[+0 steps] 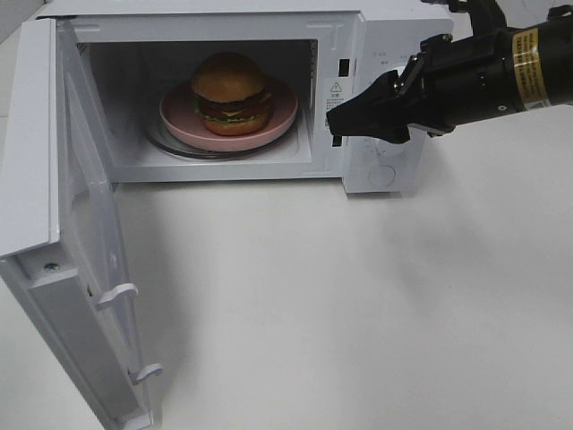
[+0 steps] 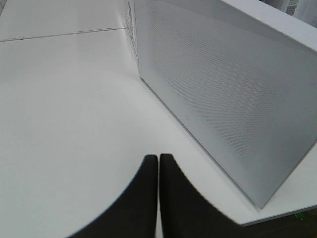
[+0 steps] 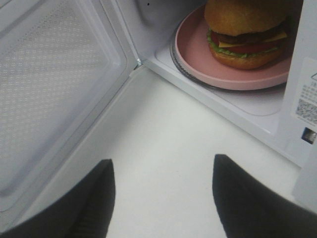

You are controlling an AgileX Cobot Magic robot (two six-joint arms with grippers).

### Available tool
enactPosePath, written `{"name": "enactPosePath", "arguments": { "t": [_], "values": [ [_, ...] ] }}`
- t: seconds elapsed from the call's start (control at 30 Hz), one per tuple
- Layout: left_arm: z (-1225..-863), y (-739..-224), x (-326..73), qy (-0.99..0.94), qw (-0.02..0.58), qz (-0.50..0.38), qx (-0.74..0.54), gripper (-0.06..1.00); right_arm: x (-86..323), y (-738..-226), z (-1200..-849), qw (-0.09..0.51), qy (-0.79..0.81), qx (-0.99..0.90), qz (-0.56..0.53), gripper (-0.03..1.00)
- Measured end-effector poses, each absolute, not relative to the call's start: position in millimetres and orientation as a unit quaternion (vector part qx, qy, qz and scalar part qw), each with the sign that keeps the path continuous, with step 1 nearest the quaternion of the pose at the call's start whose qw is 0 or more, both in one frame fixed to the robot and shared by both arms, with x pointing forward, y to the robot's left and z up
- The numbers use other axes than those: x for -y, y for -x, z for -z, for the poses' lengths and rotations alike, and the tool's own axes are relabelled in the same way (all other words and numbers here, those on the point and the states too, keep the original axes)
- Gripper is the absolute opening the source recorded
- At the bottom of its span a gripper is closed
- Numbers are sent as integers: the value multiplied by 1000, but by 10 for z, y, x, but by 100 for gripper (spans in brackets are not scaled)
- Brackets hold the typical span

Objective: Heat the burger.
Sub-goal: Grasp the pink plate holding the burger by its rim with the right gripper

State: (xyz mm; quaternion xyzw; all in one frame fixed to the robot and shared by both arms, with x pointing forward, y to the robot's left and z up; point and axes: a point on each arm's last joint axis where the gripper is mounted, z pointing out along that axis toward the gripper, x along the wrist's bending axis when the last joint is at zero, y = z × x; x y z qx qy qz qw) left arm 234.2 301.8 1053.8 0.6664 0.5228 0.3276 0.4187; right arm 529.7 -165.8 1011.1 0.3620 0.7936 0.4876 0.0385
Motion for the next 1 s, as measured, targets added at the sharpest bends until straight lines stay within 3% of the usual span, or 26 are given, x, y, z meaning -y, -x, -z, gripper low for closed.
{"name": "enactPosePath", "arguments": {
  "t": [0.27,1.0],
  "values": [
    [-10538,-2342,-3018,-666,419,-328,-523,0,1771,-5422,-10080,131,-379,-796,-453,53],
    [-10538,-2342,-3018,-666,419,-328,-523,0,2046,-5612,-10071,272,-461,-755,-378,53]
  ]
}}
